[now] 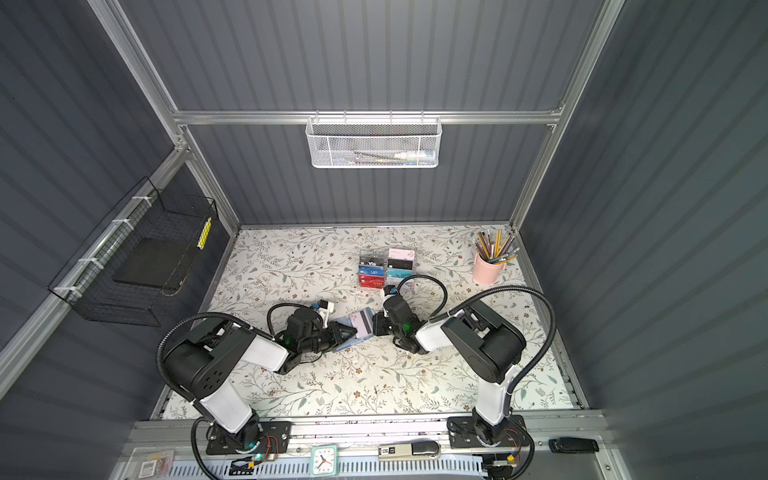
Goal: Take the credit cards out of the card holder
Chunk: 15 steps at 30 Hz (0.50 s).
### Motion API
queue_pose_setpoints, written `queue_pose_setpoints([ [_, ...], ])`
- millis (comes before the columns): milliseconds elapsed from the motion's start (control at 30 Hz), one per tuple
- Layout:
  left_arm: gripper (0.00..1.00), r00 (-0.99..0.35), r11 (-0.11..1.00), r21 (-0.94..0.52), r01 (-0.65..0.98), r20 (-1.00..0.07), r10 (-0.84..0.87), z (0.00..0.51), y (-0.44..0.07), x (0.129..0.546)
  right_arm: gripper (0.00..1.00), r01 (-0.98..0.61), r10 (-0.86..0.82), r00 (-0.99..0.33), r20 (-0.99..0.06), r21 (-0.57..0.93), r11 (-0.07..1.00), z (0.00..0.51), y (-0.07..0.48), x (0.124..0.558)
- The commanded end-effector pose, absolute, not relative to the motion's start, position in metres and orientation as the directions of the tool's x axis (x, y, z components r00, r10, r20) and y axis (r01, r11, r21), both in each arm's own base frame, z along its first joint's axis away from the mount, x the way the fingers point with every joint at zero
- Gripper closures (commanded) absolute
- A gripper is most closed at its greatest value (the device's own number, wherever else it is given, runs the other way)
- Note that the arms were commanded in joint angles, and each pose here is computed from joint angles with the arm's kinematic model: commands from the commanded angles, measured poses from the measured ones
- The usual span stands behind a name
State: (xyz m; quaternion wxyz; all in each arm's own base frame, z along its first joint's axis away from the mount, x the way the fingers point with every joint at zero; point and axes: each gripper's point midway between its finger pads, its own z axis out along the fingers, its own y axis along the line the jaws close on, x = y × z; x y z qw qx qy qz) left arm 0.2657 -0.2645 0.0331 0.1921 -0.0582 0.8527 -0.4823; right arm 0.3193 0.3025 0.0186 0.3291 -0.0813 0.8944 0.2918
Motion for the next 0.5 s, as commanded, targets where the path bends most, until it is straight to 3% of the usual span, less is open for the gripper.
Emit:
queue_pose_setpoints([
  [0, 0.81, -0.918, 0.505, -0.857, 0.102, -0.277, -0.284, 0.0385, -0.2717, 0.2679, 0.91, -0.279, -0.05, -0.872, -0.487, 0.41, 0.868, -0.038, 0.282, 0.2846],
  [467, 0.85, -0.906, 0.492, -0.864, 0.11, -0.291, -0.309, 0.0423, -0.2744, 0.2703, 0.91, -0.277, -0.052, -0.874, -0.483, 0.409, 0.869, -0.0397, 0.2807, 0.283],
])
